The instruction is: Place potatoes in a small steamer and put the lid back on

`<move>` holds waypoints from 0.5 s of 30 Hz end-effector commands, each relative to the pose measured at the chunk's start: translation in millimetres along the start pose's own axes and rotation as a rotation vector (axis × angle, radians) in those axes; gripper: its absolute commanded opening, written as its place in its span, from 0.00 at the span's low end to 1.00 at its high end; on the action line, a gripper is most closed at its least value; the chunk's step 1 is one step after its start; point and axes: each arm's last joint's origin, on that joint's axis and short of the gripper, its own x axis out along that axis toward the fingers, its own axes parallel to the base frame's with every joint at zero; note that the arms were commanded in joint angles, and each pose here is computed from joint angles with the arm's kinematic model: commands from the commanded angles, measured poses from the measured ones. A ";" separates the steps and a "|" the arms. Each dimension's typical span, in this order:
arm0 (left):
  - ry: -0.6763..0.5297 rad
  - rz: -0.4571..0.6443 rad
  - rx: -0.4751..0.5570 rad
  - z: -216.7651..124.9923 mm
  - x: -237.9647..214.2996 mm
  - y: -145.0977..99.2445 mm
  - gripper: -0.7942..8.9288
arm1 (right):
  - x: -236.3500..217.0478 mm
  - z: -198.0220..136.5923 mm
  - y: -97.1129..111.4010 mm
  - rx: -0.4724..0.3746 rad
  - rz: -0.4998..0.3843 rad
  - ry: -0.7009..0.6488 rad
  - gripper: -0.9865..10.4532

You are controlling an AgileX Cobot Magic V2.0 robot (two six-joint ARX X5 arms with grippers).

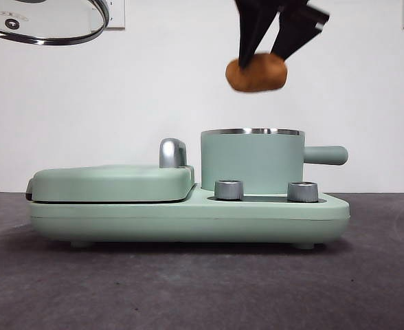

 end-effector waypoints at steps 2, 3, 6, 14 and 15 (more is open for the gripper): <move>-0.043 0.002 0.008 6.6 -2.6 -0.2 0.10 | 22.6 10.4 -8.1 -0.018 -0.006 0.011 0.28; -0.043 0.002 0.008 6.6 -2.6 -0.2 0.10 | 29.8 11.2 -10.1 -0.018 -0.008 0.013 0.28; -0.043 0.002 0.008 6.6 -2.6 -0.2 0.10 | 45.7 10.8 -16.6 -0.011 -0.013 0.029 0.28; -0.042 0.002 0.008 6.5 -2.3 -0.1 0.10 | 80.3 5.3 -26.7 -0.009 -0.017 0.093 0.28; -0.042 0.002 0.008 6.5 -2.3 -0.1 0.10 | 84.6 5.0 -28.1 -0.008 -0.018 0.094 0.28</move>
